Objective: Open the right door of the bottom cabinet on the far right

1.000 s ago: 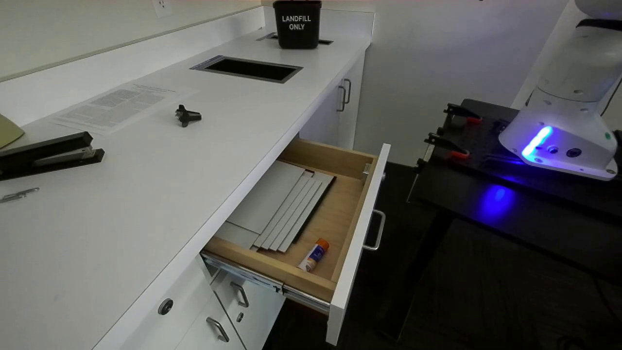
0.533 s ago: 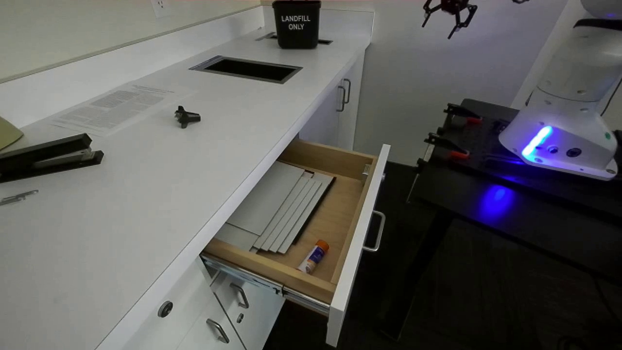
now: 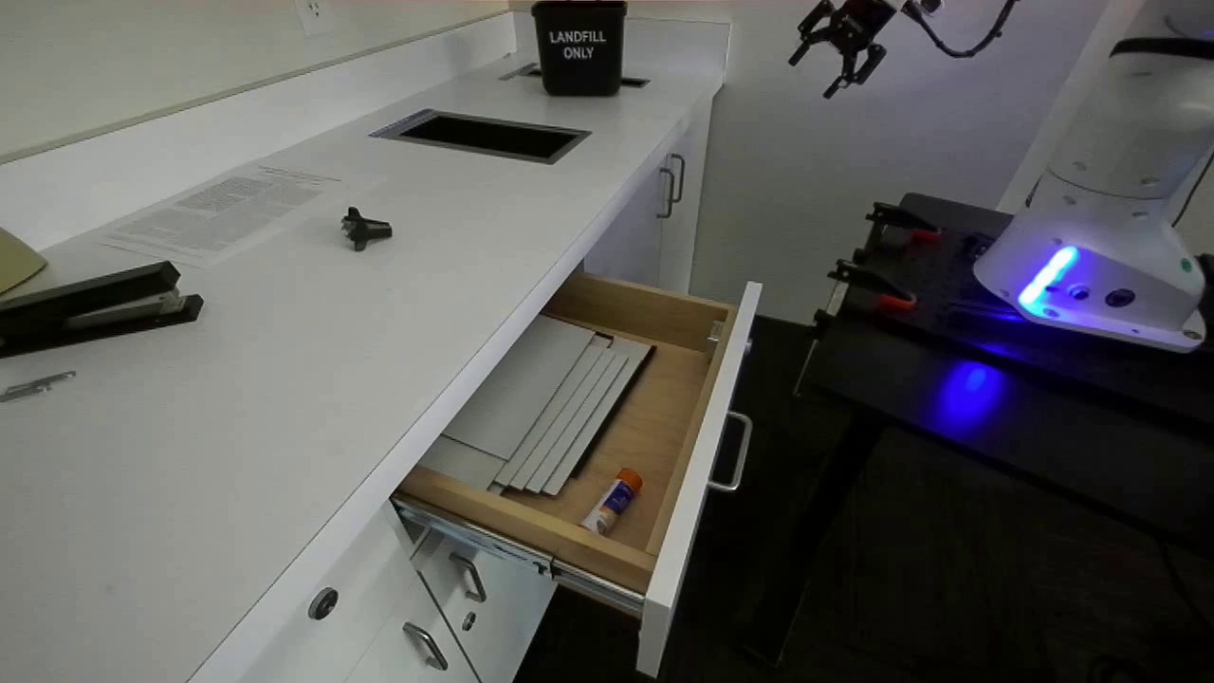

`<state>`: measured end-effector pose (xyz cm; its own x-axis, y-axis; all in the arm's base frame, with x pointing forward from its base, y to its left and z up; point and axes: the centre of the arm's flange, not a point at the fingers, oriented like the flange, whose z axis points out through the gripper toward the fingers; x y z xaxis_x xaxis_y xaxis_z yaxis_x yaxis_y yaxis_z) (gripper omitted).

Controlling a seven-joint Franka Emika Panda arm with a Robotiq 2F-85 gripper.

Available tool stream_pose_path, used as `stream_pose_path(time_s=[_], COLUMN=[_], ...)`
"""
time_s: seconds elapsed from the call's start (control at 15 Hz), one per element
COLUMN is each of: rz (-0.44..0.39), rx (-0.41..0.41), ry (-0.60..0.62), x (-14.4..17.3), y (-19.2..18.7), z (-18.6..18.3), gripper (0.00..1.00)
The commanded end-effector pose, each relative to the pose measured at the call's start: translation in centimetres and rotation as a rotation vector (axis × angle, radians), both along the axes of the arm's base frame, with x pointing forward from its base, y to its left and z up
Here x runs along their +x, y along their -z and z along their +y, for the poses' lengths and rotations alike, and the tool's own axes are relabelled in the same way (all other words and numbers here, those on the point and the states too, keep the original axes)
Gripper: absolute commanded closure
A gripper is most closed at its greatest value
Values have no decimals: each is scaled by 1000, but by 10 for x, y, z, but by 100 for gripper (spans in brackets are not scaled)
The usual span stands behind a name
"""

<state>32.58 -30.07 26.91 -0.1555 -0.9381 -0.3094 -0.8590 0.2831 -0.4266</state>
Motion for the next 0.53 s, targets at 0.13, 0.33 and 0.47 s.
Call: stream_pose_path(time_s=[0.13, 0.33, 0.47], rz=[0, 21, 24], rx=[6, 95, 188], ry=[18, 50, 110], x=[4, 11, 13], y=[3, 11, 33], z=[-2, -7, -9], gripper=[0, 0, 0])
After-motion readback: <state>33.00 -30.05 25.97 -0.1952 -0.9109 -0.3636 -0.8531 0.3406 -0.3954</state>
